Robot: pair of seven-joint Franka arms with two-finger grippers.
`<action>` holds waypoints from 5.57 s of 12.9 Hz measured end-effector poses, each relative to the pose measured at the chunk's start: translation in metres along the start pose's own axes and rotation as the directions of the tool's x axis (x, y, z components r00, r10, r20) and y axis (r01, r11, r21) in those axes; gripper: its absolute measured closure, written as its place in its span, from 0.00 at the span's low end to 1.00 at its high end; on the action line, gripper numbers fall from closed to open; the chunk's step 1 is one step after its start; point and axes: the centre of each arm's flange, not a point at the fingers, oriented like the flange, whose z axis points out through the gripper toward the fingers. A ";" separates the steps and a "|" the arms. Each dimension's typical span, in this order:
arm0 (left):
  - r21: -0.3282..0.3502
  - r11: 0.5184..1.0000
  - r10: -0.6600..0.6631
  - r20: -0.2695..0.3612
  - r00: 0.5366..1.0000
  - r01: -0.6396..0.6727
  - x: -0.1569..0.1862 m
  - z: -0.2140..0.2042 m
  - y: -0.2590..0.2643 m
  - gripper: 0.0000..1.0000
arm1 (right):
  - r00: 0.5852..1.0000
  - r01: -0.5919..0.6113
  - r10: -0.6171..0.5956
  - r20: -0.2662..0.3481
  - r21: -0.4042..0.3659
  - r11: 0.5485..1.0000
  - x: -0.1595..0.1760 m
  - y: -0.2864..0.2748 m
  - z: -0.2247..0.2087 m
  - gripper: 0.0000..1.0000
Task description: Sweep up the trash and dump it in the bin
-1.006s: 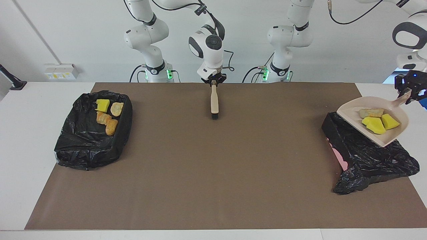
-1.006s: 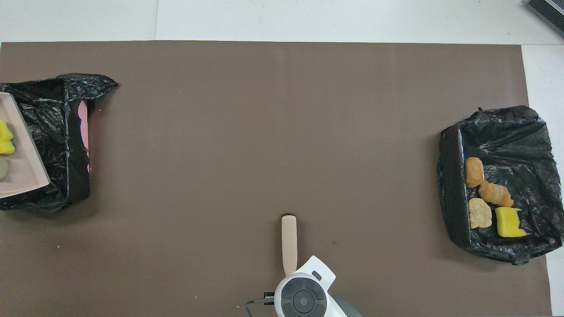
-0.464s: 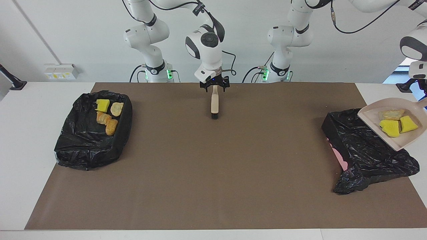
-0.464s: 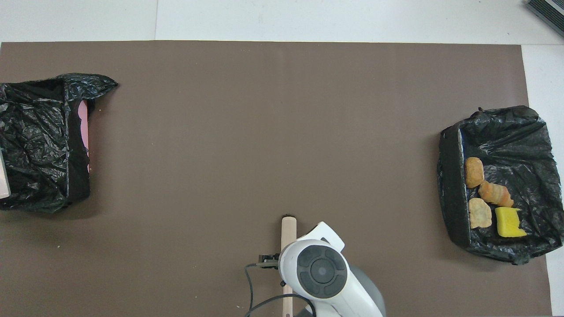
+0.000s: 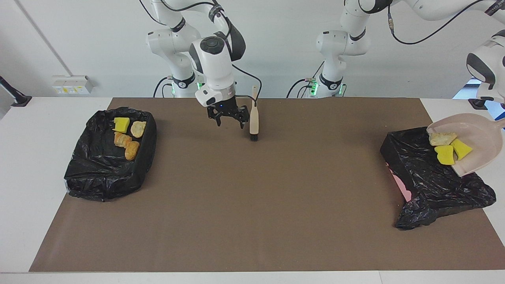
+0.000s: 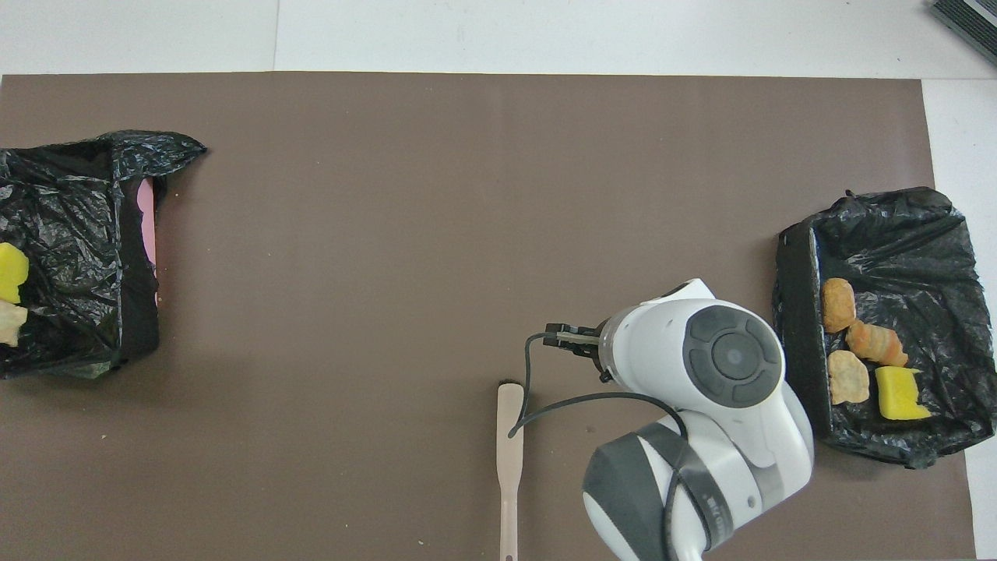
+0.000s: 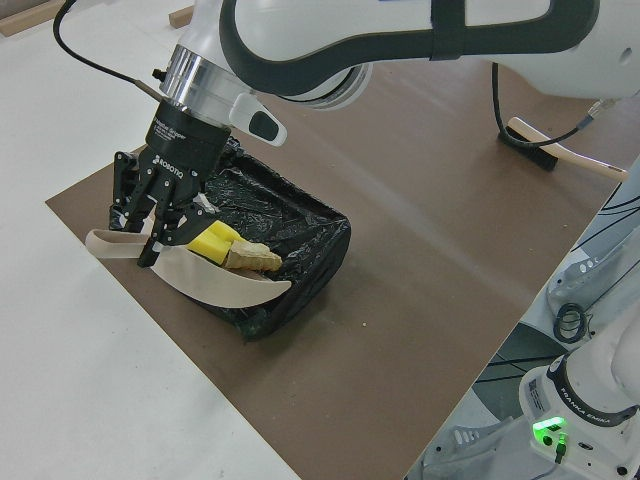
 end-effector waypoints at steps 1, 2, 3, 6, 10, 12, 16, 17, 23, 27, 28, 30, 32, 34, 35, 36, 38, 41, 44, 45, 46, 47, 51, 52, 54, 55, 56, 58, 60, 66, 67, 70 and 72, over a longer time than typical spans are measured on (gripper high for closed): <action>-0.006 1.000 0.010 0.021 1.000 -0.010 -0.001 -0.007 -0.002 0.67 | 1.000 0.010 -0.010 -0.002 -0.016 1.000 0.006 0.004 -0.007 0.00; -0.012 1.000 0.017 0.042 0.999 -0.016 -0.004 -0.013 -0.003 0.67 | 1.000 0.014 -0.014 -0.014 -0.029 0.999 0.012 0.005 -0.017 0.00; -0.020 1.000 0.024 0.066 0.998 -0.023 -0.008 -0.020 -0.004 0.67 | 0.999 0.012 -0.013 -0.032 -0.033 0.999 0.019 0.006 -0.030 0.00; -0.066 0.997 0.049 0.113 0.992 -0.042 -0.005 -0.051 -0.010 0.67 | 0.997 -0.022 0.021 -0.069 -0.026 0.999 0.043 0.016 -0.075 0.00; -0.106 0.992 0.086 0.158 0.984 -0.070 0.019 -0.080 -0.017 0.67 | 0.995 0.004 -0.006 -0.101 -0.018 1.000 0.065 0.032 -0.132 0.00; -0.100 0.994 0.065 0.147 0.987 -0.051 0.027 -0.087 -0.019 0.67 | 0.993 0.046 -0.049 -0.112 -0.025 0.999 0.084 0.062 -0.159 0.00; -0.103 0.985 -0.141 -0.048 0.989 0.136 0.063 -0.123 -0.014 0.67 | 0.991 0.097 -0.101 -0.090 -0.047 0.994 0.116 0.150 -0.214 0.00; -0.133 0.968 -0.228 -0.105 0.968 0.213 0.080 -0.135 -0.012 0.67 | 0.992 0.106 -0.110 -0.069 -0.054 0.993 0.117 0.166 -0.224 0.00; -0.384 0.737 -0.659 -0.231 0.715 0.556 0.209 -0.190 0.006 0.67 | 0.993 0.116 -0.116 -0.004 -0.070 0.991 0.110 0.219 -0.262 0.00; -0.501 0.539 -0.827 -0.163 0.538 0.677 0.309 -0.236 0.024 0.67 | 0.994 0.106 -0.107 -0.001 -0.070 0.992 0.112 0.224 -0.260 0.00; -0.513 0.492 -0.859 -0.154 0.488 0.704 0.336 -0.248 0.027 0.67 | 0.994 0.107 -0.107 -0.001 -0.070 0.992 0.112 0.224 -0.260 0.00; -0.529 0.424 -0.899 -0.147 0.412 0.735 0.395 -0.273 0.036 0.67 | 0.994 0.108 -0.108 0.000 -0.070 0.992 0.112 0.224 -0.260 0.00; -0.583 0.328 -0.941 -0.136 0.309 0.743 0.452 -0.299 0.046 0.67 | 0.995 0.104 -0.104 0.000 -0.070 0.992 0.112 0.226 -0.260 0.00; -0.651 0.227 -0.972 -0.111 0.206 0.725 0.493 -0.322 0.055 0.67 | 0.995 0.102 -0.102 -0.001 -0.072 0.992 0.112 0.228 -0.260 0.00; -0.674 0.193 -0.980 -0.101 0.170 0.713 0.513 -0.335 0.063 0.67 | 0.995 0.101 -0.102 -0.001 -0.081 0.992 0.113 0.229 -0.260 0.00; -0.691 0.167 -0.985 -0.087 0.149 0.704 0.531 -0.346 0.070 0.67 | 0.995 0.102 -0.102 0.000 -0.086 0.991 0.113 0.230 -0.260 0.00; -0.716 0.136 -0.990 -0.063 0.130 0.684 0.557 -0.364 0.078 0.67 | 0.990 0.142 -0.142 0.013 -0.089 0.986 0.111 0.231 -0.255 0.00; -0.749 0.120 -0.992 -0.065 0.108 0.651 0.579 -0.388 0.065 0.67 | 0.982 0.188 -0.186 0.028 -0.088 0.978 0.105 0.233 -0.251 0.00; -0.738 0.117 -0.993 -0.069 0.098 0.664 0.624 -0.387 0.056 0.67 | 0.981 0.192 -0.189 0.035 -0.088 0.977 0.103 0.233 -0.249 0.00; -0.741 0.115 -0.993 -0.067 0.098 0.661 0.632 -0.385 0.055 0.67 | 0.981 0.192 -0.190 0.037 -0.088 0.977 0.103 0.233 -0.248 0.00; -0.744 0.113 -0.993 -0.063 0.099 0.659 0.636 -0.382 0.053 0.67 | 0.981 0.193 -0.190 0.038 -0.088 0.977 0.102 0.233 -0.248 0.00; -0.744 0.111 -0.993 -0.060 0.100 0.658 0.637 -0.381 0.052 0.67 | 0.981 0.194 -0.191 0.039 -0.088 0.977 0.102 0.233 -0.247 0.00; -0.751 0.107 -0.994 -0.065 0.087 0.652 0.634 -0.385 0.048 0.35 | 0.980 0.196 -0.193 0.041 -0.088 0.977 0.102 0.231 -0.247 0.00; -0.751 0.107 -0.994 -0.066 0.087 0.651 0.634 -0.385 0.049 0.22 | 0.980 0.198 -0.195 0.042 -0.087 0.976 0.101 0.231 -0.246 0.00; -0.752 0.109 -0.994 -0.074 0.081 0.650 0.629 -0.391 0.050 0.00 | 0.979 0.201 -0.198 0.044 -0.087 0.976 0.100 0.229 -0.245 0.00; -0.752 0.111 -0.994 -0.087 0.069 0.649 0.620 -0.399 0.051 0.00 | 0.979 0.201 -0.198 0.044 -0.087 0.976 0.100 0.229 -0.245 0.00; -0.749 0.110 -0.993 -0.102 0.051 0.653 0.605 -0.409 0.052 0.00 | 0.979 0.201 -0.198 0.046 -0.087 0.976 0.099 0.229 -0.245 0.00; -0.717 0.103 -0.992 -0.127 0.017 0.689 0.555 -0.422 0.049 0.00 | 0.979 0.201 -0.198 0.048 -0.087 0.976 0.099 0.230 -0.244 0.00; -0.666 0.103 -0.990 -0.142 0.009 0.739 0.494 -0.427 0.048 0.00 | 0.979 0.201 -0.198 0.050 -0.087 0.976 0.098 0.230 -0.243 0.00; -0.670 0.035 -0.996 -0.088 -0.033 0.742 0.298 -0.408 0.049 0.00 | 0.979 0.201 -0.196 0.060 -0.086 0.976 0.095 0.231 -0.243 0.00; -0.667 0.060 -0.995 -0.097 -0.007 0.743 0.268 -0.399 0.053 0.00 | 0.979 0.201 -0.196 0.060 -0.086 0.976 0.095 0.231 -0.243 0.00; -0.657 0.156 -0.986 -0.150 0.074 0.738 0.192 -0.371 0.063 0.00 | 0.979 0.200 -0.195 0.062 -0.086 0.976 0.095 0.231 -0.242 0.00; -0.654 0.185 -0.980 -0.178 0.089 0.733 0.158 -0.352 0.061 0.00 | 0.979 0.199 -0.194 0.062 -0.086 0.976 0.095 0.232 -0.242 0.00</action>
